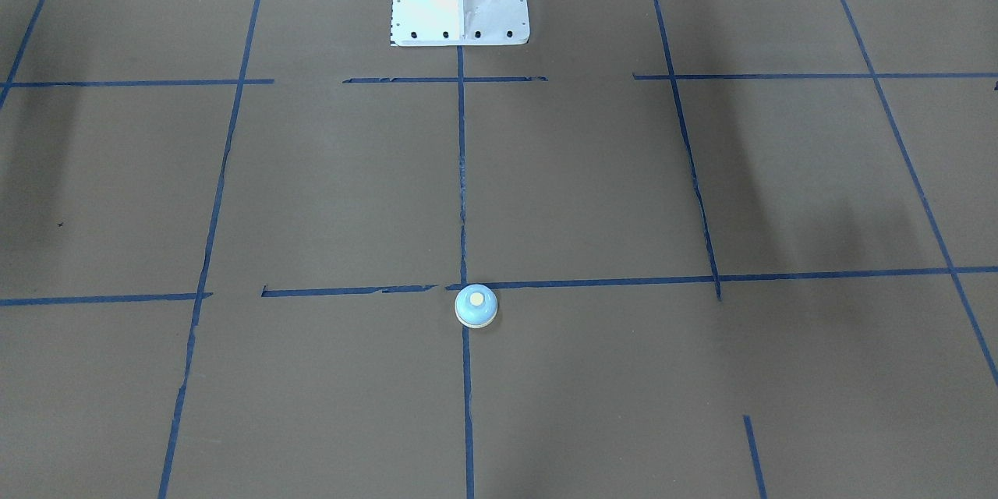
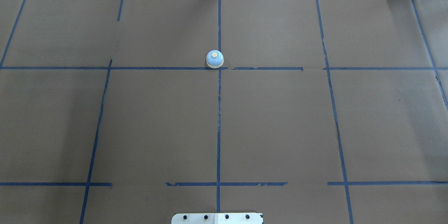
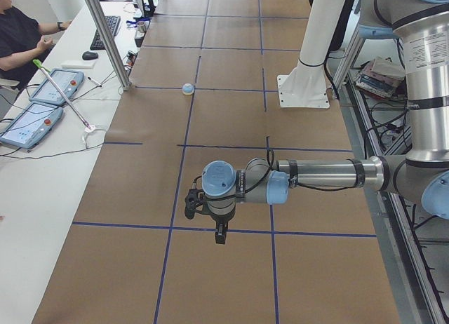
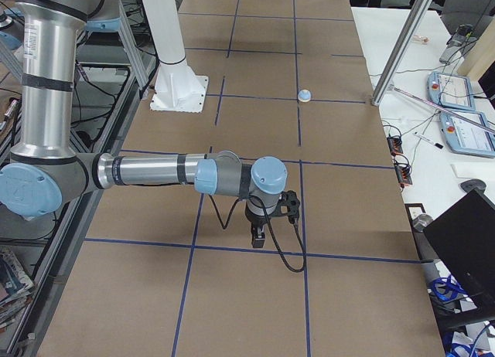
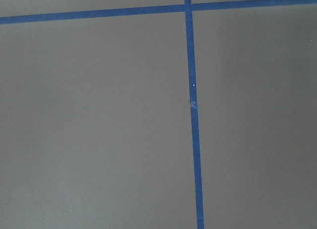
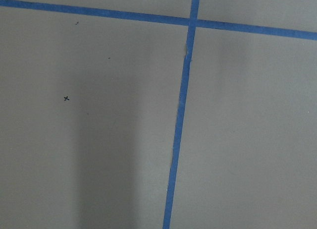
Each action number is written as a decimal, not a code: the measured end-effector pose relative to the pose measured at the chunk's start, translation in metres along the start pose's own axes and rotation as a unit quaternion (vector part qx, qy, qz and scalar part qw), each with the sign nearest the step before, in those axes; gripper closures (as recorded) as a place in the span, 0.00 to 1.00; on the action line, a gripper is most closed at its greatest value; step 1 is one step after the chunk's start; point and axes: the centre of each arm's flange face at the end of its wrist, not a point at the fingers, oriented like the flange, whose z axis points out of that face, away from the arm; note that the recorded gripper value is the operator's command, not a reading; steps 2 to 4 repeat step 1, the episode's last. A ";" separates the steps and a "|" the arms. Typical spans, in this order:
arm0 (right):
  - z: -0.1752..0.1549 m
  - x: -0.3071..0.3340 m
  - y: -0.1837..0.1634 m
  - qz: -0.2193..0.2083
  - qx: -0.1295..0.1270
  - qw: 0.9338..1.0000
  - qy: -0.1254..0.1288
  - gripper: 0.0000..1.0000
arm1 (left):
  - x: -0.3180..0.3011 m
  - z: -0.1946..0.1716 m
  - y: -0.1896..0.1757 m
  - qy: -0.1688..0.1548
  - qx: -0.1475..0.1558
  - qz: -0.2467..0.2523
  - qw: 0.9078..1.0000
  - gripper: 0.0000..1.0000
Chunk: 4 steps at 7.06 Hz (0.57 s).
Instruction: Place and press bell with both arms
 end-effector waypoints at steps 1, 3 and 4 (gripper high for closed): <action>0.000 0.000 0.000 0.000 0.000 1.000 0.000 0.00 | 0.000 0.000 0.000 0.000 0.000 0.000 1.000 0.00; 0.000 0.000 0.000 0.000 0.000 1.000 0.000 0.00 | 0.000 0.000 0.000 0.000 0.000 0.000 1.000 0.00; 0.000 0.000 0.000 0.000 0.000 1.000 0.000 0.00 | 0.000 0.000 0.000 0.000 0.000 0.000 1.000 0.00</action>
